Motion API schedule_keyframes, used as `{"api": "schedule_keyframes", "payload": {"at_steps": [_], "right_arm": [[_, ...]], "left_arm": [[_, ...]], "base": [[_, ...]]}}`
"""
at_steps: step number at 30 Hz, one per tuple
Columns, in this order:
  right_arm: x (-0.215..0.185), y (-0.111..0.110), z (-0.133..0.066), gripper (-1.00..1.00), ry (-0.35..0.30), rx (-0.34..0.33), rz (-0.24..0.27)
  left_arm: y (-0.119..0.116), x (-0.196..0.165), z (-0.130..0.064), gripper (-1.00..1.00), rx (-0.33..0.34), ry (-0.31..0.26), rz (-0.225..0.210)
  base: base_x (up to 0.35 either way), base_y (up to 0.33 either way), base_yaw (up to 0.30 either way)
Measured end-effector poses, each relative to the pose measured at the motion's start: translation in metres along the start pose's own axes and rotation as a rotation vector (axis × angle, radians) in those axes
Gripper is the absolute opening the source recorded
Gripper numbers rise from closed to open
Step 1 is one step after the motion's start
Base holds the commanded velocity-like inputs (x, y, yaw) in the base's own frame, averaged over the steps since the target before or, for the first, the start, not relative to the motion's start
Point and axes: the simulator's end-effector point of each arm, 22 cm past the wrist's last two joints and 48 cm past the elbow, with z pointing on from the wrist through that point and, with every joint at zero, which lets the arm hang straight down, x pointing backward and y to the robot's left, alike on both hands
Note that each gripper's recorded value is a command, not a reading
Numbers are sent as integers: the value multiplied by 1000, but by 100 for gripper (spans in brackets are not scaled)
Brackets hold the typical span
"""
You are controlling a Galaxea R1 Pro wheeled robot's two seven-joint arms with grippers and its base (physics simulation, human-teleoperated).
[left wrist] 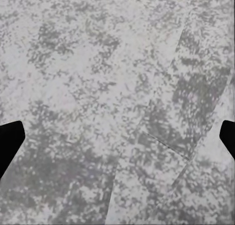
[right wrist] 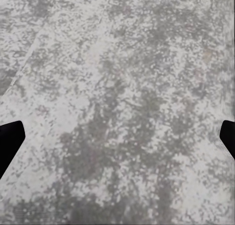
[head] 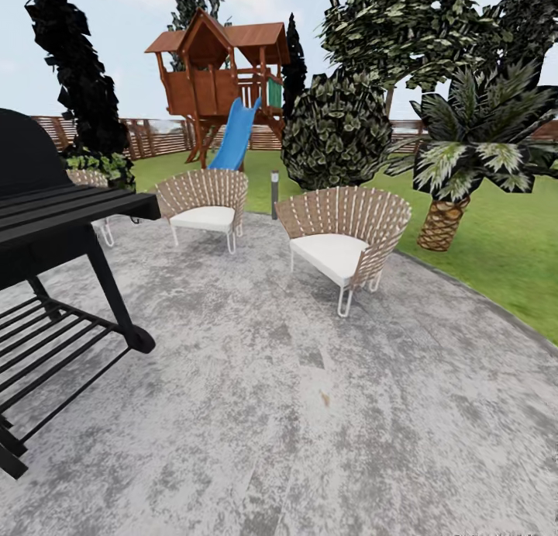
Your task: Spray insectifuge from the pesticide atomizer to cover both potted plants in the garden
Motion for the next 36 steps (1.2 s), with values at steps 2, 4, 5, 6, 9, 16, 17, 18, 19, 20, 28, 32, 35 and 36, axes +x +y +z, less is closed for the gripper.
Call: {"api": "schedule_keyframes", "payload": {"at_steps": [2,4,5,6,9,16,17,18,19,20,28,32,35,36], "right_arm": [[0,0,0,100,1,0,0],[1,0,0,100,2,0,0],[1,0,0,100,2,0,0],[1,0,0,100,3,0,0],[2,0,0,100,4,0,0],[3,0,0,100,7,0,0],[3,0,0,100,7,0,0],[3,0,0,100,7,0,0],[3,0,0,100,8,0,0],[3,0,0,100,8,0,0],[4,0,0,100,9,1,0],[4,0,0,100,10,1,0],[4,0,0,100,11,1,0],[4,0,0,100,11,1,0]], "left_arm": [[0,1,0,100,0,1,0],[0,1,0,100,0,2,0],[1,1,0,100,-1,3,0],[1,1,0,100,-1,3,0],[0,2,0,100,-1,5,0],[1,3,1,100,-1,7,0],[1,3,1,100,-1,8,0],[0,4,1,100,-1,8,0],[1,4,1,100,-1,9,0],[0,4,1,100,-1,9,0],[0,5,1,100,0,11,1],[0,5,1,100,1,12,1],[1,5,1,100,-1,12,1],[1,5,1,100,-1,12,1]], "base": [[130,0,-287],[55,0,-287],[26,0,-287],[13,0,-287],[7,0,-287],[1,0,-287],[0,0,-287],[0,0,-287],[0,0,-287],[0,0,-287],[0,0,-289],[0,0,-165],[0,0,-32],[0,0,-8]]}}
